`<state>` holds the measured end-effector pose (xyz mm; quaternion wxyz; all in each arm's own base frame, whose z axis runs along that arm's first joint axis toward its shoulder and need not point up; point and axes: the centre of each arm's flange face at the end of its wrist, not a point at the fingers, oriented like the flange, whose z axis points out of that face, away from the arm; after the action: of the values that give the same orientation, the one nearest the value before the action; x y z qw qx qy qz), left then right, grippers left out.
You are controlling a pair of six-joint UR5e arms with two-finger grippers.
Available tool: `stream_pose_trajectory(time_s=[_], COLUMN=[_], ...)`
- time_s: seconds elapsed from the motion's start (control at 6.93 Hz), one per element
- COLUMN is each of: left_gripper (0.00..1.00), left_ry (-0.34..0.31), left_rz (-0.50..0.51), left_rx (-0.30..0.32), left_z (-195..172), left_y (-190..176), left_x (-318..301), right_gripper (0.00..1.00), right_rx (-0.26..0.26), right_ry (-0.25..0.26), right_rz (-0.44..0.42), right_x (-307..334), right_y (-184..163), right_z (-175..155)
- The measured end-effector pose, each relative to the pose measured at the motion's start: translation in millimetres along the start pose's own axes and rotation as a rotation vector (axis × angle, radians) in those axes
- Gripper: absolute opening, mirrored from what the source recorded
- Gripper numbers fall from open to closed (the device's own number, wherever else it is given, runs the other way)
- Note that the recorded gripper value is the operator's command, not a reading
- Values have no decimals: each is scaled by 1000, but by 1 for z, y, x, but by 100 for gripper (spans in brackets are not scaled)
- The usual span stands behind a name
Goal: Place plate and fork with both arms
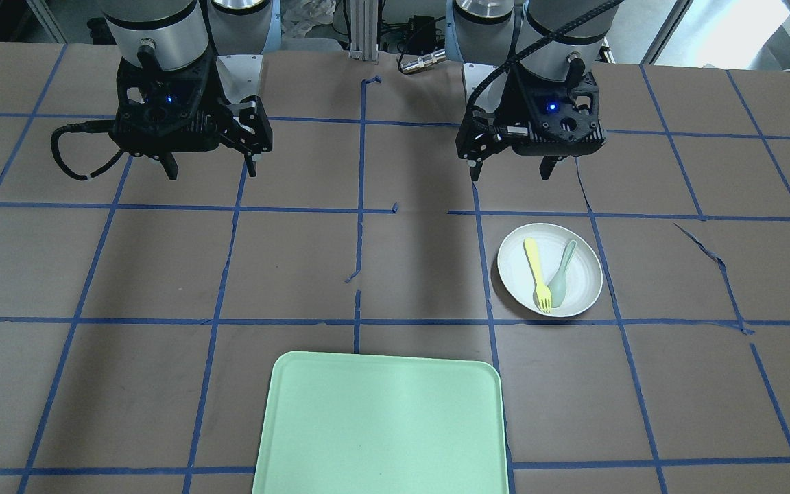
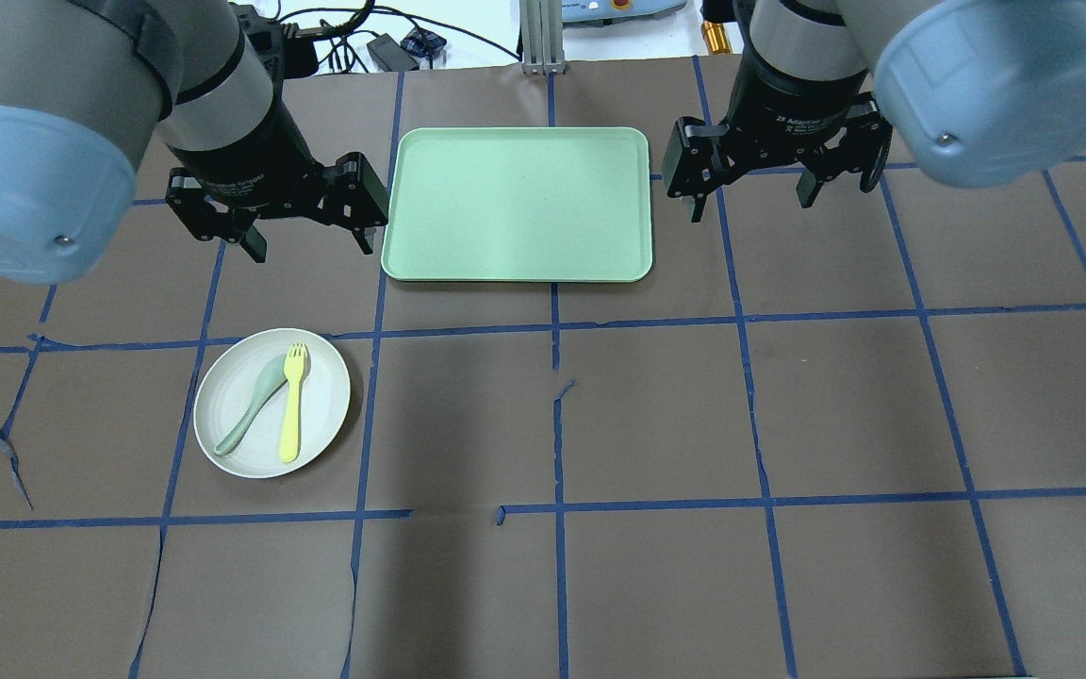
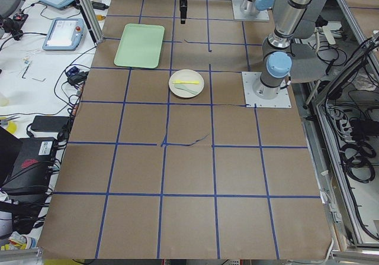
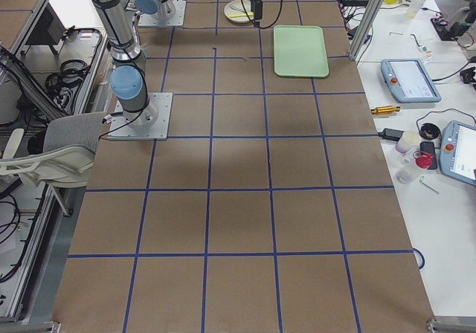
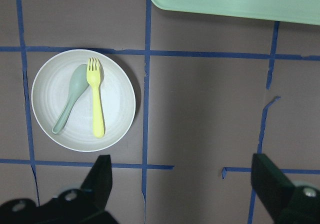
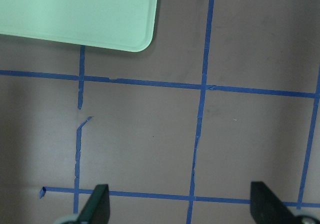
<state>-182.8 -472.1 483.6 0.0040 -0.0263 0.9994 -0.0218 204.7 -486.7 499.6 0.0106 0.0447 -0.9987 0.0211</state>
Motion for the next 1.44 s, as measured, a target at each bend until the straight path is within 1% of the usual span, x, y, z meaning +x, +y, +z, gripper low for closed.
stream_pose_trajectory(time_s=[0.58,1.44], left_gripper=[100,100], left_ry=[-2,-1], left_rz=[0,-3], left_rx=[-8,0], left_z=[3,0], left_y=[1,0], left_x=[0,0], right_gripper=[100,100], right_rx=[6,4], right_ry=[6,4], right_rz=[4,4], right_x=[3,3], right_y=[2,2], right_z=[-5,-2])
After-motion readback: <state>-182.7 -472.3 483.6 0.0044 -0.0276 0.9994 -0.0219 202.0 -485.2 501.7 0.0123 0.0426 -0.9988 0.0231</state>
